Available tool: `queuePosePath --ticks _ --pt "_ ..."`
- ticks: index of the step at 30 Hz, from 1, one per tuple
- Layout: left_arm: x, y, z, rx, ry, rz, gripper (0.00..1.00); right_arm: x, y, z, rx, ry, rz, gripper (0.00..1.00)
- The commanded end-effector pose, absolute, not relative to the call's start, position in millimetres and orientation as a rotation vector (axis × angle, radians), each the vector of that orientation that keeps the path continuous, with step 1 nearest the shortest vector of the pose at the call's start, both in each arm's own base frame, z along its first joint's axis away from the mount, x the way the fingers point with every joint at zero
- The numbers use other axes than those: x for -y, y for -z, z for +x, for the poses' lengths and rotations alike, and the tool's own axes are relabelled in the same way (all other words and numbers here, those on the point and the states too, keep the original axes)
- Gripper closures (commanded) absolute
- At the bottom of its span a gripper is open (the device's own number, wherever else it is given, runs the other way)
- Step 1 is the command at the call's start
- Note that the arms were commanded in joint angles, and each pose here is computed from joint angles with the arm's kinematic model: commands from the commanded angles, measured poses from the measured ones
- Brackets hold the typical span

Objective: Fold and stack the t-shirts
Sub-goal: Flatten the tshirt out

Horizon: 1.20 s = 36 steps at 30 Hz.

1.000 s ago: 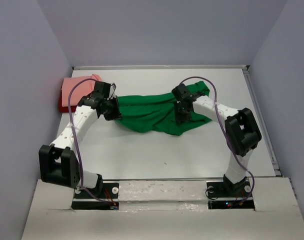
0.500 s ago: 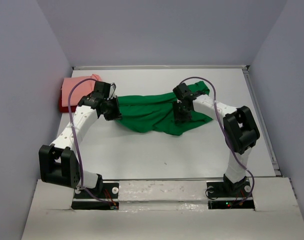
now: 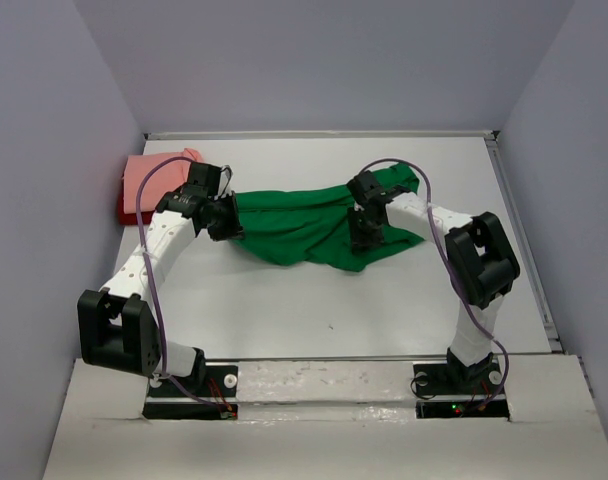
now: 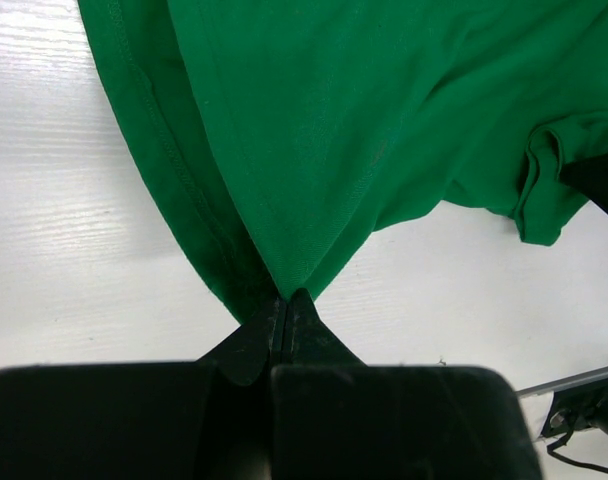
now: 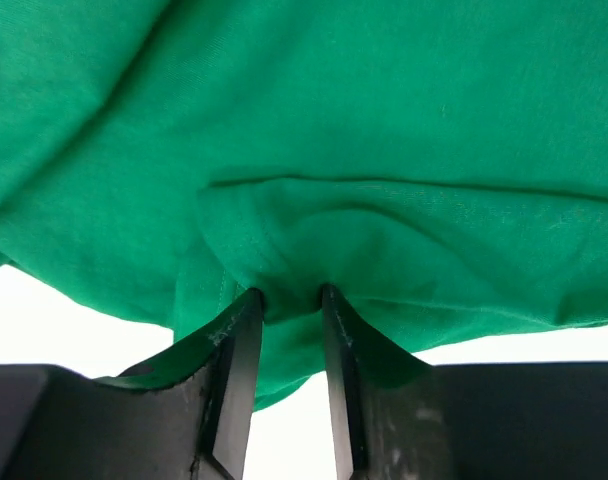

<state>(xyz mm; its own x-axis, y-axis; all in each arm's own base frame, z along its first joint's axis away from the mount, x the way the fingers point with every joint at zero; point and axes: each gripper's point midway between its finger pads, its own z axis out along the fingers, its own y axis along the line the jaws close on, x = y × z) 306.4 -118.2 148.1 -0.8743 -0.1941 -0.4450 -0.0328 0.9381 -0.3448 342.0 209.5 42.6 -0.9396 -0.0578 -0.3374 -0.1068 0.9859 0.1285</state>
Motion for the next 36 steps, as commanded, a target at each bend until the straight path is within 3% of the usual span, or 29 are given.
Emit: queuePosePath --ticks 1,6,7,11,17,22,29,36 --pt "123 -161 308 -2.574 0.481 -0.123 1.0 -215 -58 345 -2.735 -0.256 -0.101 0.65" --pt "122 -161 309 -2.575 0.476 -0.122 1.0 -210 -61 343 -2.724 -0.238 -0.071 0.71" --pt "122 -162 309 -2.573 0.477 -0.122 1.0 -209 -61 343 -2.724 -0.233 -0.07 0.81" --pt "122 -162 309 -2.566 0.479 -0.131 1.0 -207 -63 342 -2.717 -0.222 -0.046 1.0" --pt "113 -172 314 -2.518 0.41 -0.137 1.0 -188 -85 352 -2.646 -0.095 0.013 1.0" --pt "101 -201 321 -2.43 0.291 -0.125 1.0 -168 -147 360 -2.55 0.016 0.038 1.0" --pt "96 -304 321 -2.189 0.317 -0.111 1.0 -140 -273 368 -2.336 0.102 0.066 1.0" --pt "82 -379 294 -2.011 0.326 -0.13 1.0 -90 -371 326 -2.135 0.125 0.181 1.0"
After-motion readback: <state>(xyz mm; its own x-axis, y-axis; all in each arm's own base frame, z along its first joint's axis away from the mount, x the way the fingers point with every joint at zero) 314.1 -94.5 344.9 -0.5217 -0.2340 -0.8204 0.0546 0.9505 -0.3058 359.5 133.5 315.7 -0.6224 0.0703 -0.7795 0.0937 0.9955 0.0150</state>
